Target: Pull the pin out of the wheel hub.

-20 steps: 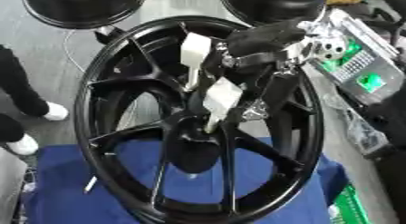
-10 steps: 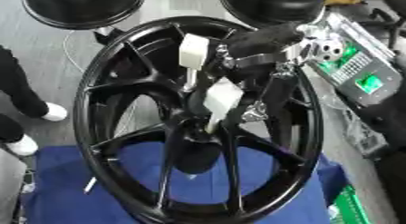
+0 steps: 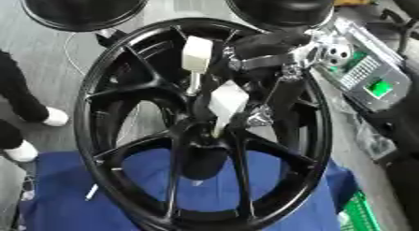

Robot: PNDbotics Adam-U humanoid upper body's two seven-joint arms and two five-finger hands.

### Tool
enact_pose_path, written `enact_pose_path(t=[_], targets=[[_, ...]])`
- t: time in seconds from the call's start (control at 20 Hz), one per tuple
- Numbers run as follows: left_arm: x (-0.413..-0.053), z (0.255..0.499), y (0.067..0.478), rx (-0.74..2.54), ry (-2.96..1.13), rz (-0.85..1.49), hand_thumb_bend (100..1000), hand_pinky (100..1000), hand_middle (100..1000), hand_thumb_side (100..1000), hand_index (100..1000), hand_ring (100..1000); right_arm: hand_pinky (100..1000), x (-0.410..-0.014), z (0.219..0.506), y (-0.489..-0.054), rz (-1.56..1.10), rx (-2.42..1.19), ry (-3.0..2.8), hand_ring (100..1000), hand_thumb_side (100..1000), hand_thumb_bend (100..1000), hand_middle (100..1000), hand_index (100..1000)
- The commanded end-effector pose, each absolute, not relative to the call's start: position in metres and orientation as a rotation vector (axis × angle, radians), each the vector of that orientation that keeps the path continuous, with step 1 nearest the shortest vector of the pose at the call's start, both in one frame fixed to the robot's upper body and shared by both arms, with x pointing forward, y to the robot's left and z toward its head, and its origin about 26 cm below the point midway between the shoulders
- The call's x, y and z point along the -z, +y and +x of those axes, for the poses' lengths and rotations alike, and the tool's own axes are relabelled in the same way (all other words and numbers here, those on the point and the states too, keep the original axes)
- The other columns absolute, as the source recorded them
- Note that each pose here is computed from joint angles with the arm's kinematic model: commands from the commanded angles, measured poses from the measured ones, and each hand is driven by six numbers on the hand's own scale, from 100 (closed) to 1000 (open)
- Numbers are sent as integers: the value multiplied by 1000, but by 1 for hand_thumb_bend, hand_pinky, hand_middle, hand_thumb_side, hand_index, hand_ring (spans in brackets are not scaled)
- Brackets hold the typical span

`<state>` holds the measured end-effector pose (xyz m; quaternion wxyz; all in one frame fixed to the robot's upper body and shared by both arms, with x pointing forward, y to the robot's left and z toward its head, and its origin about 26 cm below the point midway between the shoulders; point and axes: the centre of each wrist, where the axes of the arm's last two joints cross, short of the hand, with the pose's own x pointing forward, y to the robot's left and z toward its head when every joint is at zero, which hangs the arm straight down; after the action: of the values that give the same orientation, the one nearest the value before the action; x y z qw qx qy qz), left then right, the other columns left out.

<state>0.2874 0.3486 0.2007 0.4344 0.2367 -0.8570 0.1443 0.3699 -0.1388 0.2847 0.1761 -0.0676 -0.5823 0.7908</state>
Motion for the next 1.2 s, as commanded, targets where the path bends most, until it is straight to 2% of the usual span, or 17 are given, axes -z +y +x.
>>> enact_pose_path(t=[0.05, 0.3, 0.35, 0.4, 0.45, 0.5, 0.75, 0.9, 1.1, 1.2], targets=[[-210, 284, 350, -331, -2165, 615, 147, 806, 753, 680, 771, 747, 735, -307, 362, -143, -250, -2250, -1678, 502, 100, 135, 561, 700], [-210, 284, 351, -325, -2159, 624, 144, 807, 752, 680, 771, 748, 727, -321, 356, -146, -283, -2262, -1654, 490, 100, 140, 541, 679], [-210, 284, 352, -322, -2157, 625, 143, 807, 751, 681, 771, 748, 727, -323, 355, -147, -281, -2264, -1645, 487, 100, 115, 539, 676], [-209, 285, 352, -320, -2155, 626, 144, 808, 751, 681, 771, 748, 727, -326, 354, -149, -279, -2263, -1642, 487, 100, 142, 538, 677], [-209, 285, 352, -319, -2153, 627, 145, 808, 751, 681, 771, 748, 728, -330, 353, -150, -278, -2257, -1648, 485, 100, 100, 538, 676], [-209, 285, 352, -319, -2151, 628, 145, 808, 751, 681, 771, 748, 726, -333, 351, -152, -275, -2249, -1660, 484, 100, 137, 536, 677], [-206, 284, 355, -316, -2133, 646, 147, 808, 750, 684, 769, 747, 730, -361, 335, -164, -307, -2211, -1738, 478, 100, 175, 530, 671], [-205, 283, 357, -315, -2125, 658, 146, 807, 750, 683, 769, 746, 738, -380, 320, -176, -367, -2177, -1800, 483, 100, 228, 533, 671], [-202, 281, 361, -327, -2112, 682, 147, 807, 750, 682, 769, 746, 744, -394, 301, -202, -432, -2058, -1889, 469, 100, 199, 535, 675], [-201, 280, 363, -334, -2106, 696, 146, 807, 749, 681, 769, 745, 753, -398, 289, -224, -494, -1977, -1908, 474, 100, 229, 537, 675]])
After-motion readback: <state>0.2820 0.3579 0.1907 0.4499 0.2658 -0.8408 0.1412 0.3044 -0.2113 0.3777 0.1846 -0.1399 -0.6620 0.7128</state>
